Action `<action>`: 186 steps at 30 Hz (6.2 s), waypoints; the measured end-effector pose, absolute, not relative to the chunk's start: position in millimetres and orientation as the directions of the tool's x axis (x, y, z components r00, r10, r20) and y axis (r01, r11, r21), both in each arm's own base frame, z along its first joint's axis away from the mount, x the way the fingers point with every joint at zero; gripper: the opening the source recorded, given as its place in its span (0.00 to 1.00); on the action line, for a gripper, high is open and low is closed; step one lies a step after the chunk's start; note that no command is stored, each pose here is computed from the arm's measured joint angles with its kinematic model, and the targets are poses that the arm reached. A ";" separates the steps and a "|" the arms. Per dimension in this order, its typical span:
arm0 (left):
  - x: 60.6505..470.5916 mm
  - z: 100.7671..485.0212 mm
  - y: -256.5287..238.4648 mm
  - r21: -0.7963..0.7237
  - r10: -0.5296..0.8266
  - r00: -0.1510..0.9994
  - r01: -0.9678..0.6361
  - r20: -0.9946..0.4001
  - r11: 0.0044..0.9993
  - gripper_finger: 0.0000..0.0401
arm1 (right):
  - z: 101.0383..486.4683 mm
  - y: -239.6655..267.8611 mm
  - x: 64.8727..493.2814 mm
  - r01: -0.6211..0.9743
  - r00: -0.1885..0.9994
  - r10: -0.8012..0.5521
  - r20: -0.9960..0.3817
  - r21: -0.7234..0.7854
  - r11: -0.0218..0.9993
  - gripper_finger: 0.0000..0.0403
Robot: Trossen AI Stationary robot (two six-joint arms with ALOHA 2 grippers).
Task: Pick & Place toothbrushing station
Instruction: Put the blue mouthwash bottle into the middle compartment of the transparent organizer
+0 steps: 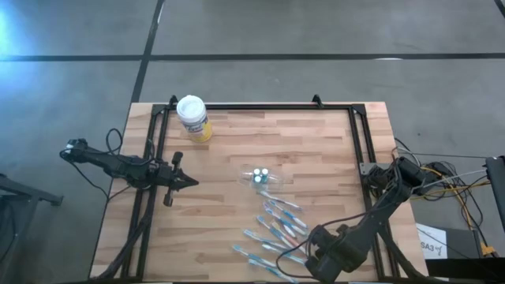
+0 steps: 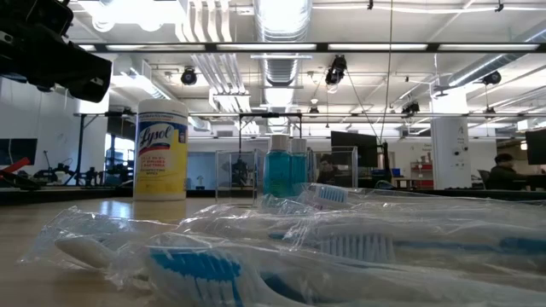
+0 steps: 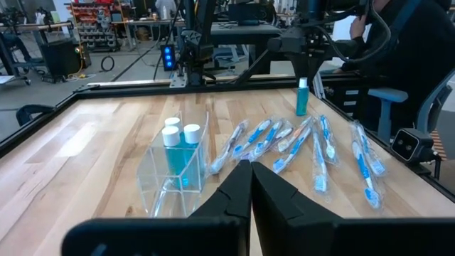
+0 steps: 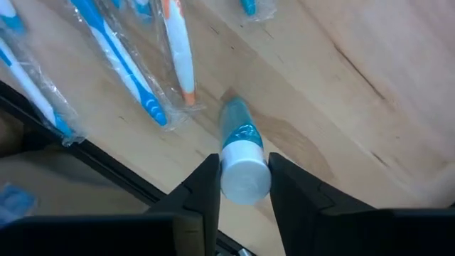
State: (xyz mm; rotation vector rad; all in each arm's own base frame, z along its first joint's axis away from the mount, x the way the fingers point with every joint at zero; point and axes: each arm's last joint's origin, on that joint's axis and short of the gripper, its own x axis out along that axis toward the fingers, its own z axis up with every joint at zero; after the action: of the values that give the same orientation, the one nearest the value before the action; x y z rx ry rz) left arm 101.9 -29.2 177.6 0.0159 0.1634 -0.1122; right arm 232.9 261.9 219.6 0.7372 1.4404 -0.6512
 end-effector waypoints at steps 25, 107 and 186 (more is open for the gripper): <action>101.9 177.6 -29.2 0.003 -0.110 0.980 0.112 -0.163 0.994 0.04 | 334.5 175.7 297.6 0.447 0.306 0.028 -0.952 0.170 0.878 0.22; 101.9 177.7 -28.3 0.004 -0.082 0.983 0.083 -0.162 0.997 0.03 | 326.8 27.4 357.4 -0.545 0.375 -0.072 -0.924 -0.283 0.789 0.22; 101.5 174.5 -28.1 0.032 -0.076 0.978 0.083 -0.194 0.996 0.02 | 271.4 25.8 385.7 -0.847 0.225 -0.099 -0.969 -0.245 0.472 0.22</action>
State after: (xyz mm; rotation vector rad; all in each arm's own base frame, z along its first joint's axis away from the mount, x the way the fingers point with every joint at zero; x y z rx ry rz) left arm 101.5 -28.1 174.5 0.0399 0.1937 -0.0801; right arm 385.7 25.8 271.4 -0.9691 1.2540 0.6469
